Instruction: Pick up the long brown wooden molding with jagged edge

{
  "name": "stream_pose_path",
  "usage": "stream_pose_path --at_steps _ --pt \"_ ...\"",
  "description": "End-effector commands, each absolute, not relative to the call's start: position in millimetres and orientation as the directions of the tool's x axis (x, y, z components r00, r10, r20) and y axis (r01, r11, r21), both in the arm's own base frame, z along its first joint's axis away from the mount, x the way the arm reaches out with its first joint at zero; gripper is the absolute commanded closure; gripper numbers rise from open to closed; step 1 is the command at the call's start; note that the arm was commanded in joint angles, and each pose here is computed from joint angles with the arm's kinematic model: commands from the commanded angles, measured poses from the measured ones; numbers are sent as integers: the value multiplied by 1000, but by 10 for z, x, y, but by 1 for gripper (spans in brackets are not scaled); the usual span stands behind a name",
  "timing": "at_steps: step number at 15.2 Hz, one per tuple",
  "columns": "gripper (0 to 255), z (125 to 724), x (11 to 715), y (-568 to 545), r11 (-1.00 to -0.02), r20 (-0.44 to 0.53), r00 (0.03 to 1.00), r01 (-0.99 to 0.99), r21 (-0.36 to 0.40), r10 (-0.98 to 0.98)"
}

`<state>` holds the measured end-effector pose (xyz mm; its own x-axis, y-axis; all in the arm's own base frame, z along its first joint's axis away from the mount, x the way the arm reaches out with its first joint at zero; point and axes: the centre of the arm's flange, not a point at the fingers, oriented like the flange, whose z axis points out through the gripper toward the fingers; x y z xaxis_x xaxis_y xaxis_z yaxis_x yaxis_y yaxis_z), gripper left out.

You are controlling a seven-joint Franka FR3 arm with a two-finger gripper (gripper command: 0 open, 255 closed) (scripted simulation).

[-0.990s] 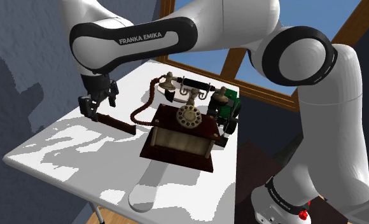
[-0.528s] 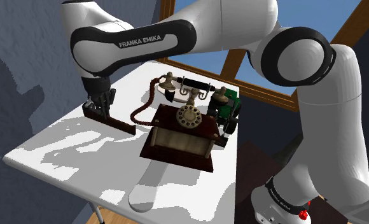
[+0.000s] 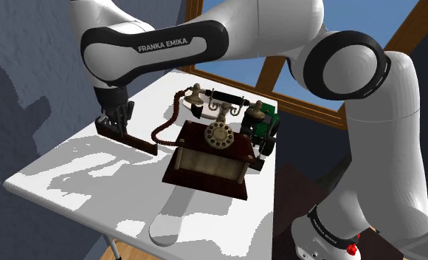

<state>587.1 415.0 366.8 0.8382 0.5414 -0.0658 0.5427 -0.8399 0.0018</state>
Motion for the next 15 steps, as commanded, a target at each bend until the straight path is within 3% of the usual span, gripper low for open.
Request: stream_pose_path --at_steps 1,15 --pt "255 3765 5870 4148 -840 -66 838 543 2 541" --pt "255 4407 5869 4148 -840 -66 838 543 2 541"
